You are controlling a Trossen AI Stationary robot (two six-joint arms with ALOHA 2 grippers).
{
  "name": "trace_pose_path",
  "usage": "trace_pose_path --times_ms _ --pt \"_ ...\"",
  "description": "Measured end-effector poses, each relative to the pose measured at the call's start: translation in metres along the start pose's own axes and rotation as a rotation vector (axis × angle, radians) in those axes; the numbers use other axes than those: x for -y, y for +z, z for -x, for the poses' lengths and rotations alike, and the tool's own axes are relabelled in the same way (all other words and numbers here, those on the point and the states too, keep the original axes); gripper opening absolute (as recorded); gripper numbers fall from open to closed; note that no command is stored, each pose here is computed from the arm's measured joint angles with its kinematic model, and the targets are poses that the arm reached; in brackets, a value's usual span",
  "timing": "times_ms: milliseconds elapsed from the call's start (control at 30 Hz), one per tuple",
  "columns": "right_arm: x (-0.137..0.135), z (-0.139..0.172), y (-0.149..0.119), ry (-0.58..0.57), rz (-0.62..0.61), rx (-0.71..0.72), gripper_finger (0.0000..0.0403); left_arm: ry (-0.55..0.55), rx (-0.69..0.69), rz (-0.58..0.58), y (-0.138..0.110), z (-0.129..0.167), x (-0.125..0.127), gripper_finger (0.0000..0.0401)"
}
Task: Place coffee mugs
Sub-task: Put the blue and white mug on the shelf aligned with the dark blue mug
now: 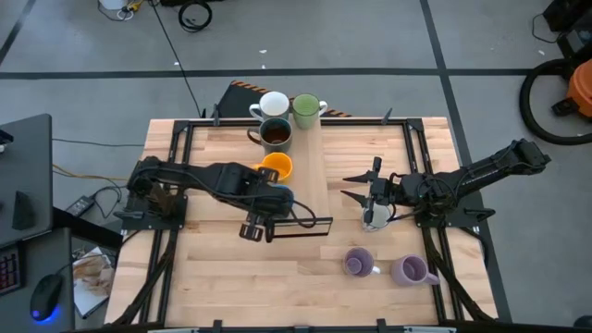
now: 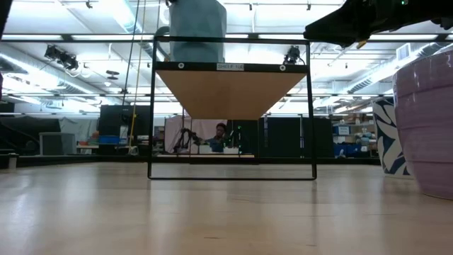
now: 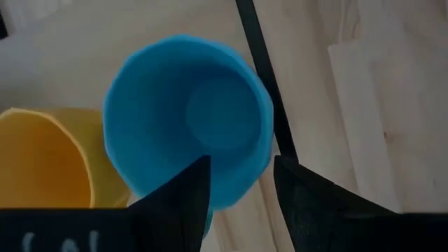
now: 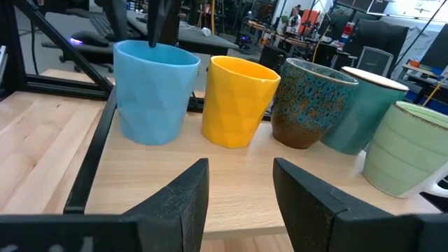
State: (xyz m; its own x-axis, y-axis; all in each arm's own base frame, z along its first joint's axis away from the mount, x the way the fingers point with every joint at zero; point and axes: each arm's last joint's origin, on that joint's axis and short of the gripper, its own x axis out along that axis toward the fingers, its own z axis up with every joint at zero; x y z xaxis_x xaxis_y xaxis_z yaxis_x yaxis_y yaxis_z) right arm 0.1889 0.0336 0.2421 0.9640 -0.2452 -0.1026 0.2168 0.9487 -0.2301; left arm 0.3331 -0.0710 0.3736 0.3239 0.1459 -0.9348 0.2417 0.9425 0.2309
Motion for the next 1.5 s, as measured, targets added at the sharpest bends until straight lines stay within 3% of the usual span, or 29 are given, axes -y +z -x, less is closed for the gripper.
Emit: trace_pose_path --times_ms 367,633,900,1200,1333,1500 --pt "0.0 0.0 -0.001 0.006 0.003 -0.005 0.0165 0.037 0.094 0.079 -0.015 0.033 -0.001 0.0165" --pt "-0.002 0.001 -0.001 0.027 0.007 -0.007 0.0165 0.1 0.376 0.145 -0.045 0.068 0.003 0.015" --pt "-0.003 0.001 -0.001 0.068 0.004 -0.001 0.0165 0.138 0.63 0.194 -0.108 0.039 0.017 0.0143" --pt "-0.006 -0.004 -0.006 0.056 -0.113 -0.038 0.0163 0.235 0.901 0.149 -0.162 -0.024 0.032 0.0143" --pt "-0.011 -0.013 -0.004 0.054 -0.173 -0.156 0.0163 0.288 1.005 0.122 -0.176 -0.048 0.037 0.0143" --pt "-0.014 -0.027 0.012 -0.023 -0.24 -0.41 0.0162 0.428 1.087 0.132 -0.19 -0.071 0.04 0.0143"
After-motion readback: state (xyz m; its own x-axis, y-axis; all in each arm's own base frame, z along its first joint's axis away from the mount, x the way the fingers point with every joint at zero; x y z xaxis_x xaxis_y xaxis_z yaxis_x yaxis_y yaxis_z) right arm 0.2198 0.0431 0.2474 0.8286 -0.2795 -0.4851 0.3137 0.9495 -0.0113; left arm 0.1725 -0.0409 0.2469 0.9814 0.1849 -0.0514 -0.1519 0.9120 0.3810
